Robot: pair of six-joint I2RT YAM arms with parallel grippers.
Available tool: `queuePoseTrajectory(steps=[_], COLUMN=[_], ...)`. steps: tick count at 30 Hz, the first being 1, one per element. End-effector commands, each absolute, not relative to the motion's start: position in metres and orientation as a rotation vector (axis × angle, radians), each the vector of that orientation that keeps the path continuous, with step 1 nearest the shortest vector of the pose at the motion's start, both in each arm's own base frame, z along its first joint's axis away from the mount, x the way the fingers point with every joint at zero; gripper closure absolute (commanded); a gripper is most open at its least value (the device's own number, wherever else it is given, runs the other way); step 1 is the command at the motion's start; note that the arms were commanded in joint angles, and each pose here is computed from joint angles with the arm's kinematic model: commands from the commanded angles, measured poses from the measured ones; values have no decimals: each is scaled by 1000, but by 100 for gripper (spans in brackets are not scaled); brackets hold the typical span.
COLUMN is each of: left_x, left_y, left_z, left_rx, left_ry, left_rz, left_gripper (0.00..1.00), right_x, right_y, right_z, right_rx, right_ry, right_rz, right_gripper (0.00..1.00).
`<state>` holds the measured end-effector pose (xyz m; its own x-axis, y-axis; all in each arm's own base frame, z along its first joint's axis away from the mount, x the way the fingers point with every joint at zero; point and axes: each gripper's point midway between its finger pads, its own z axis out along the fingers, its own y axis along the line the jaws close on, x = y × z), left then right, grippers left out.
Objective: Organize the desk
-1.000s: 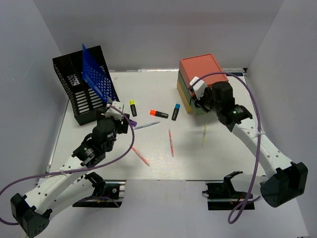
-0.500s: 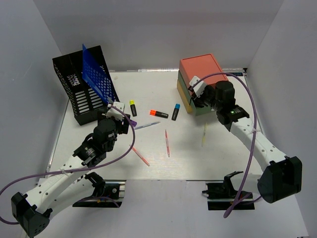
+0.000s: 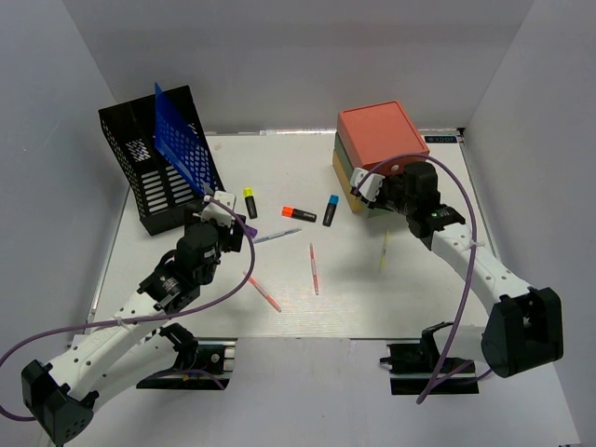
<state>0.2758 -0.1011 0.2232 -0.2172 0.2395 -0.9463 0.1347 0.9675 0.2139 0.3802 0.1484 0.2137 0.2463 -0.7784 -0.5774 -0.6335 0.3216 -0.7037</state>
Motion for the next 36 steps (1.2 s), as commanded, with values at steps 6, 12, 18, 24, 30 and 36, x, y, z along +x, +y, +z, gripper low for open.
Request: queuePoseTrajectory(steps=[6, 12, 18, 24, 30, 36], left_x=[278, 278, 279, 280, 285, 287], left_y=[-104, -107, -113, -125, -157, -167], left_z=[221, 217, 212, 205, 201, 183], left_rx=[285, 296, 321, 329, 261, 44], left_ry=[1795, 1804, 1816, 1838, 1941, 2116], left_rz=[87, 80, 61, 1, -182, -239], left_gripper=[12, 12, 16, 52, 94, 26], right_x=[381, 378, 360, 317, 289, 271], right_y=[142, 138, 147, 172, 195, 203], right_z=[197, 202, 243, 268, 241, 232], right_rx=[-1441, -1408, -1249, -934, -800, -842], right_ry=[1454, 1465, 1439, 1556, 1731, 1742], right_rz=[-156, -132, -12, 413, 772, 971], right_gripper=[60, 29, 37, 100, 100, 42])
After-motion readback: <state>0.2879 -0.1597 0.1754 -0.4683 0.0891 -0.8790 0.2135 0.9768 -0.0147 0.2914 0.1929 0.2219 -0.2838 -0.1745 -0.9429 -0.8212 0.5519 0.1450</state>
